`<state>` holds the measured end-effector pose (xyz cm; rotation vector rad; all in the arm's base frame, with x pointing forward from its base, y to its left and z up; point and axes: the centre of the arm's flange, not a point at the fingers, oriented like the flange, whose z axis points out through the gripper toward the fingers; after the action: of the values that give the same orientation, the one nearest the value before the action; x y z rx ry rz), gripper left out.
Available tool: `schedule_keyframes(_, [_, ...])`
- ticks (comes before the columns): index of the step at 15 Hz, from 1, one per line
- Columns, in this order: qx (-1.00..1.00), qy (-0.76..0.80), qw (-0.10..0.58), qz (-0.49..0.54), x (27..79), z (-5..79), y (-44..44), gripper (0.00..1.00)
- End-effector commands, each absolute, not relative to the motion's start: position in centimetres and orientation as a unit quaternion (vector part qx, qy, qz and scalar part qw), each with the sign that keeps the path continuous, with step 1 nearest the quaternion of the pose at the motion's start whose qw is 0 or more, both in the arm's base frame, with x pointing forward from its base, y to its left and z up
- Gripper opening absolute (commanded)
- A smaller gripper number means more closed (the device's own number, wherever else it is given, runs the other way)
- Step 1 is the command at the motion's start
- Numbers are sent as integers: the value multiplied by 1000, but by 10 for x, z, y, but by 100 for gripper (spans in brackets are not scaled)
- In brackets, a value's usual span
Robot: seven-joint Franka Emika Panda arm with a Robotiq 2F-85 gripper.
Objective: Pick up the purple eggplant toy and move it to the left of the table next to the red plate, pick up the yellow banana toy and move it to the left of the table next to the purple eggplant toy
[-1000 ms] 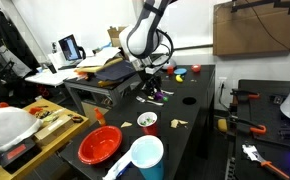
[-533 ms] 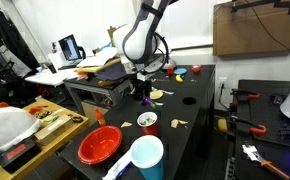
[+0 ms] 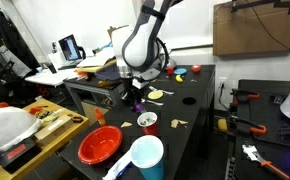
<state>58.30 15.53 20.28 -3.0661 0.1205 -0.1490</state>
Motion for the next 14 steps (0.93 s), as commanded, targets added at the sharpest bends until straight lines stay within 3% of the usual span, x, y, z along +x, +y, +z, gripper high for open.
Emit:
schedule_keyframes(1, [-993,52,51,-89,568,202,169,16])
schedule_keyframes(14, [-984,49,103,-140,538,203,206,16])
